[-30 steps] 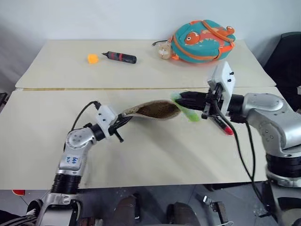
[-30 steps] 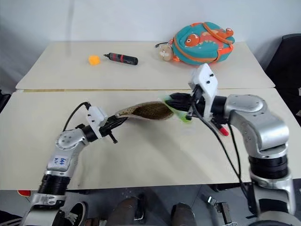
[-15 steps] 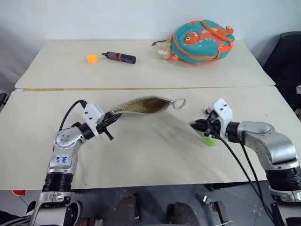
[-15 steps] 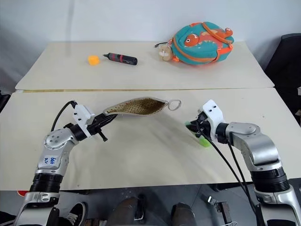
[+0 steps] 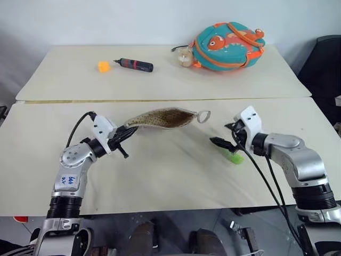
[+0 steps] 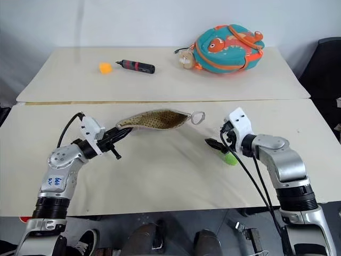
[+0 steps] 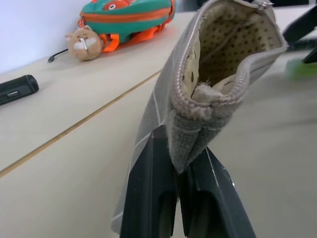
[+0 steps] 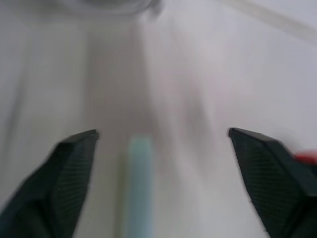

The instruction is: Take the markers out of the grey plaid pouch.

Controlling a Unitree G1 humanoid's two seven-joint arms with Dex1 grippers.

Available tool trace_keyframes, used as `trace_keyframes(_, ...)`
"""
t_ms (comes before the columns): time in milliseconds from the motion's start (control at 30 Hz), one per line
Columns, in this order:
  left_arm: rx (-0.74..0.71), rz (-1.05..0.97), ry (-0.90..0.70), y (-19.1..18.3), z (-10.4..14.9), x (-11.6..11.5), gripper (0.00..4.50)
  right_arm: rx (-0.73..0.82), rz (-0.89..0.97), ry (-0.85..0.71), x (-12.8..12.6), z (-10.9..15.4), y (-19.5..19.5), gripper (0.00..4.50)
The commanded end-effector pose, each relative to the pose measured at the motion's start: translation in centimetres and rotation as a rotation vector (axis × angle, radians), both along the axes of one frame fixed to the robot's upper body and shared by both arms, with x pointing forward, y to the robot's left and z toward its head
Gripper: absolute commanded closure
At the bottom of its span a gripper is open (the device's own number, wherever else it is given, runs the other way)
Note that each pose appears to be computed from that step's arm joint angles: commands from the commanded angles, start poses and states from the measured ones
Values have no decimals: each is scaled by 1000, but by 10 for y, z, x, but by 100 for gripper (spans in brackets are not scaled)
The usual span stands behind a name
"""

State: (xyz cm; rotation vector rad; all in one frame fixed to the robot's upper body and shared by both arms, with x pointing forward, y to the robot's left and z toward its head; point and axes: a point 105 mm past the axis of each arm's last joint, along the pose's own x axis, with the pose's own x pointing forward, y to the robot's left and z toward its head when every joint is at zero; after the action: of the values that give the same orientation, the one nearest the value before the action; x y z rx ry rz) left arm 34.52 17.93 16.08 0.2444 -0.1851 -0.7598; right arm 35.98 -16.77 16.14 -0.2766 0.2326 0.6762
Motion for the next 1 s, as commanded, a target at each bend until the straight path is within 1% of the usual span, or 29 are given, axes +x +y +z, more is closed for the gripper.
trace_keyframes(33,-135,73,-5,26,28,-5,450,70,37,-196,1,46,7,19)
trace_keyframes(67,-163,98,24,34,29,-6,450,93,75,-229,-3,53,13,19)
trace_keyframes(100,-250,142,89,46,30,-7,450,114,141,-276,-12,58,22,19)
trace_keyframes(167,-348,185,211,58,27,-12,450,139,227,-302,-25,56,32,19)
trace_keyframes(200,-368,193,247,60,26,-15,450,121,246,-315,-29,52,34,19)
trace_keyframes(300,-584,279,360,81,24,-24,450,77,300,-292,-44,31,41,19)
trace_keyframes(367,-699,319,397,93,24,-28,450,75,318,-286,-48,26,44,19)
trace_keyframes(433,-825,369,459,109,10,-39,450,77,325,-278,-48,25,47,19)
trace_keyframes(500,-876,446,514,119,-6,-46,450,87,322,-271,-47,25,47,19)
trace_keyframes(633,-879,493,564,119,-26,-54,450,45,322,-277,-44,22,43,19)
trace_keyframes(700,-943,468,596,116,-29,-57,393,52,320,-277,-42,23,44,14)
trace_keyframes(767,-882,474,617,113,-33,-61,339,43,323,-281,-41,22,44,14)
trace_keyframes(800,-831,488,609,115,-33,-63,312,38,323,-281,-40,22,43,14)
trace_keyframes(867,-687,510,579,119,-32,-68,242,34,324,-281,-41,21,43,14)
trace_keyframes(900,-656,509,569,120,-31,-71,209,35,323,-279,-41,21,42,14)
trace_keyframes(967,-667,491,536,125,-22,-77,150,30,326,-271,-42,20,40,14)
trace_keyframes(1000,-571,475,500,125,-17,-82,150,23,329,-263,-43,19,38,14)
